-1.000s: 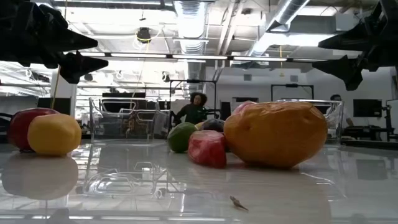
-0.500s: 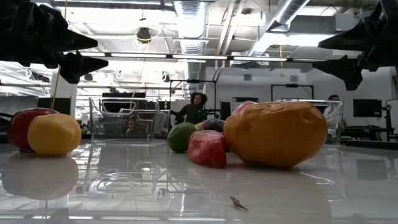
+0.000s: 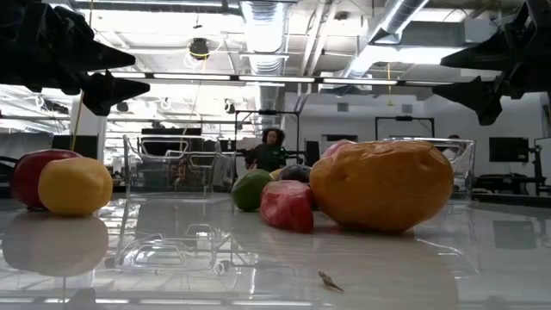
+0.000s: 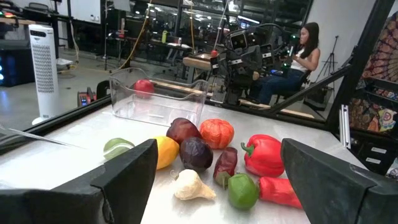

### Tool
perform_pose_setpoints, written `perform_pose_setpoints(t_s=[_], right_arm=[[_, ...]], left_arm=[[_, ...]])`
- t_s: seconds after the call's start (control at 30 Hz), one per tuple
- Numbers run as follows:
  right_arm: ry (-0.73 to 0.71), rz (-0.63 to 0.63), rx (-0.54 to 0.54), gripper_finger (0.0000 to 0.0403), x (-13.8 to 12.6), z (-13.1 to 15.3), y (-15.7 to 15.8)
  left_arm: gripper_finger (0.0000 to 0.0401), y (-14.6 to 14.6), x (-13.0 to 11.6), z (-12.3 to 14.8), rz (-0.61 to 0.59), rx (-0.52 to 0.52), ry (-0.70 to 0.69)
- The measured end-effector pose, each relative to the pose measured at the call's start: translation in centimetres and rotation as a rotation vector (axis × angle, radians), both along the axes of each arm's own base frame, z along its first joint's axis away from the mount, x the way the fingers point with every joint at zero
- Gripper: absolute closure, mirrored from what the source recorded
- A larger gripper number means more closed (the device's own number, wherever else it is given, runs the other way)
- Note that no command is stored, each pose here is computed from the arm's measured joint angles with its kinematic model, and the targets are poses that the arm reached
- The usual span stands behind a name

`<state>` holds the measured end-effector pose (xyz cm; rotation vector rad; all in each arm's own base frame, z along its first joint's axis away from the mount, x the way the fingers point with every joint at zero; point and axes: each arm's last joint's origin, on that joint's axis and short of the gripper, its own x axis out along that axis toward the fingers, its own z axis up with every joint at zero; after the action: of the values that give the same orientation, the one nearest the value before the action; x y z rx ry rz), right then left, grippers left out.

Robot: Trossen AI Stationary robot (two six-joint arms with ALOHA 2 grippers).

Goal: Sort produce into baskets

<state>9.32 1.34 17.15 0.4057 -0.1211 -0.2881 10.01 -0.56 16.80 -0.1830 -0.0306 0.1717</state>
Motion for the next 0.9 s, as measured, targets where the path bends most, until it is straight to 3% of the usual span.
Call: perform_pose_setpoints(t_s=[0.3,0.47,0.6,0.9], right_arm=[[0.000,0.000,0.000,0.0112,0.00,0.01,0.00],[0.000,0.000,0.000,0.0112,0.00,0.01,0.00],[0.000,0.000,0.000,0.0112,0.00,0.00,0.00],[-0.003,0.000,0.001,0.0112,0.00,0.02,0.00]], left_arm=[[0.0076,0.00,0.00,0.00,-0.001,-0.019,-0.003],[0.0076,-0.03,0.00,0.00,-0.014,-0.280,-0.048],[0.0076,0.05,-0.01,0.07,0.011,-0.405,-0.081],[0.0076,0.39,-0.09,0.08,0.121,-0.416,-0.108]])
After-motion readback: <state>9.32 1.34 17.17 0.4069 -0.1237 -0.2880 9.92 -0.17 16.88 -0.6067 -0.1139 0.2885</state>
